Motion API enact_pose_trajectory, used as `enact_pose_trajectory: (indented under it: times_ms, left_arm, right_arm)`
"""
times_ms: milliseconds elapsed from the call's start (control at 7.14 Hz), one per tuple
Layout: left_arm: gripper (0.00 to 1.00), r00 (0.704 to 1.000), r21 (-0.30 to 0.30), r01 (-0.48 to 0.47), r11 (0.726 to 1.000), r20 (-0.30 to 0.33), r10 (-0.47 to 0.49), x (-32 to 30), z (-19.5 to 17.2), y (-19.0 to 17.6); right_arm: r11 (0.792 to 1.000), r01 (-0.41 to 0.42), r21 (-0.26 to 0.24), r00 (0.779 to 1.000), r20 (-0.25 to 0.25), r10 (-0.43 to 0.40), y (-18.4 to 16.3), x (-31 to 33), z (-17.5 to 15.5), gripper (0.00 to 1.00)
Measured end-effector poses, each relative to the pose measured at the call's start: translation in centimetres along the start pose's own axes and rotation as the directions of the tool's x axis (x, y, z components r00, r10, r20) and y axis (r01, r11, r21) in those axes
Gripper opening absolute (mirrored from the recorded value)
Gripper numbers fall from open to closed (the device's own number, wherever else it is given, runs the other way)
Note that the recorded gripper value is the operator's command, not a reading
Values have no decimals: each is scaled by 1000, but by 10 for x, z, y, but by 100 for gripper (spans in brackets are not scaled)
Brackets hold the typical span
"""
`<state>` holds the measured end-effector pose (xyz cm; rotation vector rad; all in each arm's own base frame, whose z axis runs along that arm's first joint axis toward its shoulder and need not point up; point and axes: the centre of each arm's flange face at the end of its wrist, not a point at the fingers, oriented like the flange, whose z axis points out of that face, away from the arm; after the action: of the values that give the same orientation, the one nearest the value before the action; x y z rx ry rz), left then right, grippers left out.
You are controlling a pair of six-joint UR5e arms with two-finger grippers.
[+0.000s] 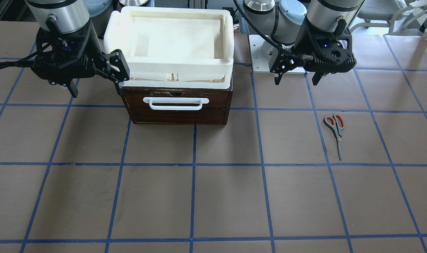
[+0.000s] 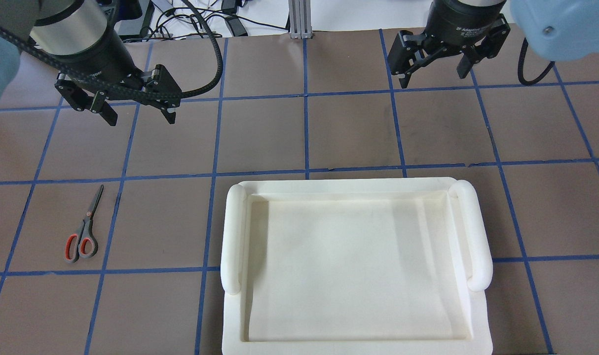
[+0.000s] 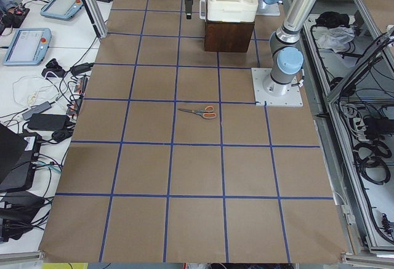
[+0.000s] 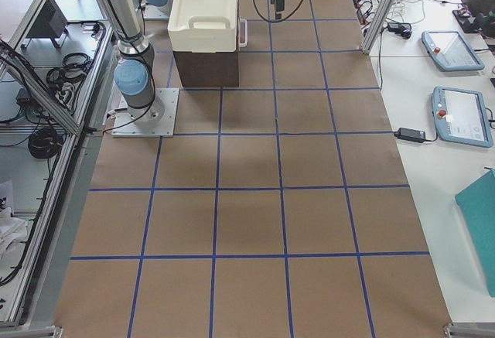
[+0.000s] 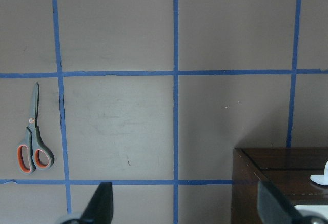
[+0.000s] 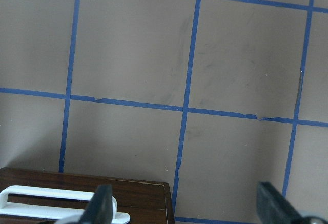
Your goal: Place scissors in drawer with both arms
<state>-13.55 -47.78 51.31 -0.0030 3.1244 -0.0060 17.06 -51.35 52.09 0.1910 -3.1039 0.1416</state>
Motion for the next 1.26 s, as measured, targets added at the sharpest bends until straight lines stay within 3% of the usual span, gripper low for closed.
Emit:
enact_pose_trajectory:
  times_ms: [280,420,561,701,841,1121,1261]
  left_arm:
    - [100,1000,-15,-24,1000,-3,23,-2,9,8]
    - [100,998,-24,-58,998,-5,58,-4,15,13]
    - [100,996,-35,-93,995,-7,93,-13,21,16]
    - [100,993,-47,-118,992,-11,118,-31,28,20]
    - [100,990,-57,-138,989,-16,138,-55,33,23]
    - [100,994,-88,-111,990,-31,109,-111,49,28]
    - [100,998,-117,-58,991,-43,54,-140,65,31]
  right_arm:
    - [996,-85,9,996,1,85,-8,0,20,100]
    - [981,-192,21,981,-1,192,-11,-1,28,100]
    - [934,-356,19,934,-3,356,-13,-2,34,100]
    - [847,-531,3,847,-6,531,-16,-7,43,100]
    - [743,-670,-13,743,-14,669,-19,-18,54,100]
    - [539,-842,-27,540,-50,840,-25,-61,82,100]
    - [451,-892,-28,452,-70,889,-25,-78,94,100]
